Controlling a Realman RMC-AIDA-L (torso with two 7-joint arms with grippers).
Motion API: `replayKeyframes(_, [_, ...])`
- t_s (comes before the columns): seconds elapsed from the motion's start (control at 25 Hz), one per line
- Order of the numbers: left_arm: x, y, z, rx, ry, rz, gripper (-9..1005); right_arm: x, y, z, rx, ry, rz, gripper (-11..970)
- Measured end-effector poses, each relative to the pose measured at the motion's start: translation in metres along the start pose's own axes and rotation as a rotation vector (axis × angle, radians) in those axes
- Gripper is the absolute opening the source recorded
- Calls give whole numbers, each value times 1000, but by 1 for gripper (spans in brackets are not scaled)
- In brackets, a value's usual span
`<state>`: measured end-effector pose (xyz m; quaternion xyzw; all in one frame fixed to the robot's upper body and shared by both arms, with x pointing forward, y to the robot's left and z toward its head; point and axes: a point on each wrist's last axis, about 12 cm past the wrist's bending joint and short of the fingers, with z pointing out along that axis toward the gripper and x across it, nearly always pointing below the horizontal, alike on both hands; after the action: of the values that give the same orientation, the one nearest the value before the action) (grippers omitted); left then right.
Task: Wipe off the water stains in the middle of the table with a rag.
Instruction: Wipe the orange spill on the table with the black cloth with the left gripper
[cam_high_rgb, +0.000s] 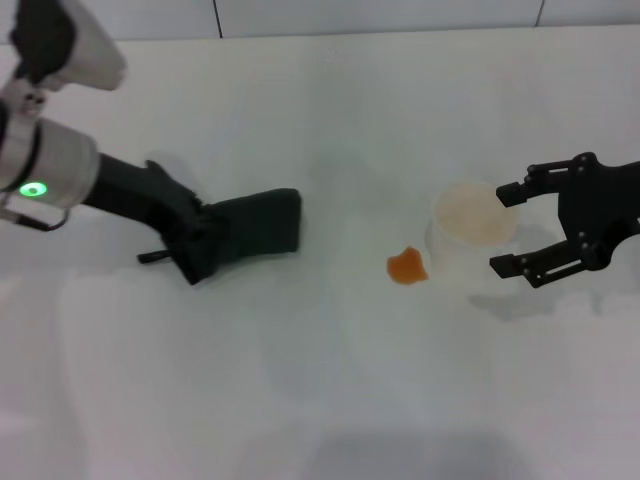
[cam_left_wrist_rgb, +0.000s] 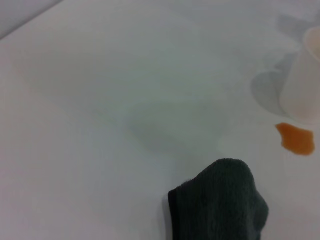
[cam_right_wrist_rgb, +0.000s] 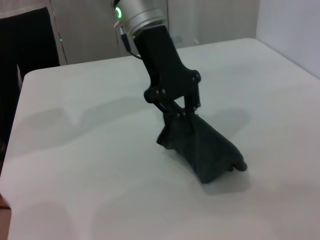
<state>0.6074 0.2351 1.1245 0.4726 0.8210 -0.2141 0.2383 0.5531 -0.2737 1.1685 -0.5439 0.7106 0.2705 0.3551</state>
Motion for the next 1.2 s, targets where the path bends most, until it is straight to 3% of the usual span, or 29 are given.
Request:
replayKeyframes(0.24, [-35,-9,30,5,63,19,96,6,3,-2,3,-3,6,870])
replayKeyframes(0.56, [-70,-25,52,25,70,39,101,8,4,0,-5,-1,-3,869])
replayKeyframes(0.72, [-79,-31,62,0,106,48,104,7,4,1,-7,-1,-6,869])
replayKeyframes(1.2, [-90,-62,84,62,176,125,111,7,5,1,-13,-14,-18,869])
